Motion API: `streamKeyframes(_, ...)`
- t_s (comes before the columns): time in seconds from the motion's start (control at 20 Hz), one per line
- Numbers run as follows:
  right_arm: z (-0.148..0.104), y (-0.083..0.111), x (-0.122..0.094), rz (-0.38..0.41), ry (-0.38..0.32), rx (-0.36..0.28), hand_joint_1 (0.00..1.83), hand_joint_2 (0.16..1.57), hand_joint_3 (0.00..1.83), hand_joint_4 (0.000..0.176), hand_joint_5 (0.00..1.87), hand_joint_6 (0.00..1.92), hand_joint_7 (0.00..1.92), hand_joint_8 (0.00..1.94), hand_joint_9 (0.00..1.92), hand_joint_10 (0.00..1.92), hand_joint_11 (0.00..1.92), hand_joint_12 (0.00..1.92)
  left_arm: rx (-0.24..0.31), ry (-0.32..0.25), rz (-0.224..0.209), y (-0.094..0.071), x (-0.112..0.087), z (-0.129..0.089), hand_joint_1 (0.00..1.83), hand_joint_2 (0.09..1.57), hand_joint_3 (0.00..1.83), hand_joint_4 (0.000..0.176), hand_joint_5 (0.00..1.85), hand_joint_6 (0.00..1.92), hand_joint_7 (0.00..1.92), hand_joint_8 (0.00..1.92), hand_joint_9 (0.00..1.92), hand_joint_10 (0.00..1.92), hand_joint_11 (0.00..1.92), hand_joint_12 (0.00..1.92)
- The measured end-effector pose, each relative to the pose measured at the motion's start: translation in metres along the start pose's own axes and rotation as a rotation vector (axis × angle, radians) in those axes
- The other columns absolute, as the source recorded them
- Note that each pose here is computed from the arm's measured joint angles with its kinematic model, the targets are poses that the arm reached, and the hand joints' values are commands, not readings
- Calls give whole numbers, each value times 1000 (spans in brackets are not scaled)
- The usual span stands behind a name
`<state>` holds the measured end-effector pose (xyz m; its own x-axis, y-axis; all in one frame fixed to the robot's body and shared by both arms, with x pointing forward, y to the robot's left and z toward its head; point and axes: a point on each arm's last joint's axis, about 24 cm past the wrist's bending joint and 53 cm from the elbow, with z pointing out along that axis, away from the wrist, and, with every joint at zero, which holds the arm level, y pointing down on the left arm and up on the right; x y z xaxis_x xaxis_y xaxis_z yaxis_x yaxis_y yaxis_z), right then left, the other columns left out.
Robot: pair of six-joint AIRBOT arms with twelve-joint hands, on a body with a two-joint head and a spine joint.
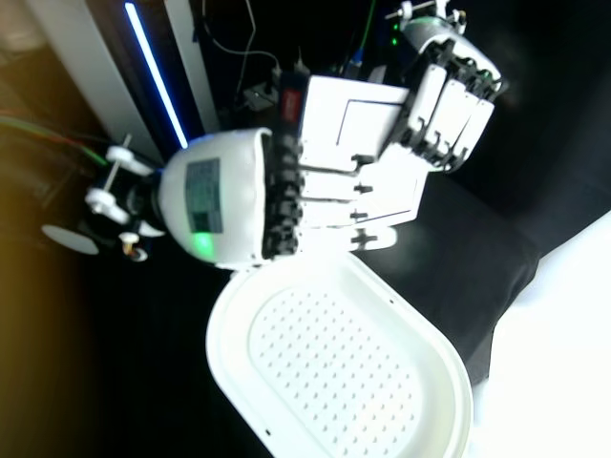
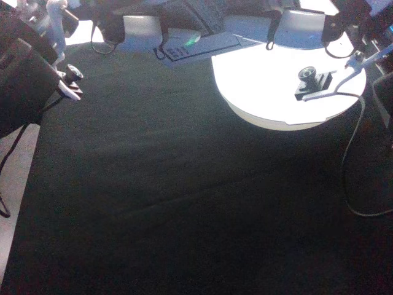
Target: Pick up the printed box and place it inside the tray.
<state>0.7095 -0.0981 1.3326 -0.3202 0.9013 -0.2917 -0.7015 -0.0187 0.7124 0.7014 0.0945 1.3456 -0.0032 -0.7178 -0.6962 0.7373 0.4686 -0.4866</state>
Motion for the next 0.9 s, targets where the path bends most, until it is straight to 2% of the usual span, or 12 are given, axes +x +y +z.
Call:
streamKeyframes(0.05,2,4,-2,-7,-3,-11,1271,1058,1,0,1120,556,1123,942,1090,716,750,1532,0,0,-2,0,-1,0,939,1159,1,0,679,185,713,643,692,934,501,1530)
streamKeyframes(0.1,5,9,-4,-20,2,-25,1269,1056,0,0,1130,560,1123,931,1125,749,881,1476,3,4,6,-1,-2,0,571,1183,0,0,509,11,479,128,360,466,56,1429)
streamKeyframes(0.15,6,15,-6,-34,10,-41,1283,1056,0,0,1127,526,1130,957,1124,877,912,1531,7,7,12,-1,-3,-1,461,1164,0,0,408,1,359,28,274,194,10,1147)
streamKeyframes(0.2,7,18,-8,-40,11,-50,1283,1056,0,0,1127,526,1130,957,1124,877,912,1531,7,8,2,0,-5,-1,461,1164,0,0,408,1,359,28,274,194,10,1147)
streamKeyframes(0.25,7,21,-11,-46,9,-56,1268,1074,1,0,1119,568,1048,1074,988,1023,768,1639,5,1,-19,1,-8,-2,230,1158,0,0,250,0,211,6,140,60,1,672)
streamKeyframes(0.35,7,28,-22,-58,-3,-67,1230,1130,3,0,1009,826,890,1253,770,1226,615,1799,10,-13,-36,0,-13,-3,15,1111,0,38,109,3,59,7,18,8,0,293)
streamKeyframes(0.4,6,32,-29,-66,-12,-76,1178,1119,0,0,971,959,640,883,503,1183,337,1819,14,-19,-32,-1,-16,-4,2,1097,0,58,75,0,28,1,3,1,0,257)
streamKeyframes(0.5,4,37,-42,-95,-27,-80,1159,1125,2,0,942,1021,628,877,503,1381,346,1908,14,-32,-27,0,-24,-10,0,1056,0,68,43,2,22,2,7,2,0,599)
streamKeyframes(0.55,1,38,-53,-114,-45,-73,1228,1145,1,0,947,873,890,1283,776,1306,655,1817,3,-55,-40,3,-31,-19,0,1090,0,61,66,0,29,3,26,4,0,910)
streamKeyframes(0.65,-3,42,-64,-170,-59,-65,1260,1119,0,0,976,747,996,1209,978,1371,930,1820,-10,-83,-50,9,-37,-33,0,1061,0,51,103,0,50,1,44,6,0,1001)
streamKeyframes(0.75,-8,50,-69,-226,-58,-66,1206,1068,0,0,1079,749,1003,1404,1073,1642,1074,1910,-17,-113,-70,11,-41,-40,81,1024,2,65,156,0,65,0,35,0,0,801)
streamKeyframes(0.9,-11,54,-72,-300,-52,-68,1190,1047,0,0,1121,728,817,1398,854,1624,784,1915,12,-147,-64,4,-48,-55,73,1026,9,74,161,2,74,3,40,5,0,427)
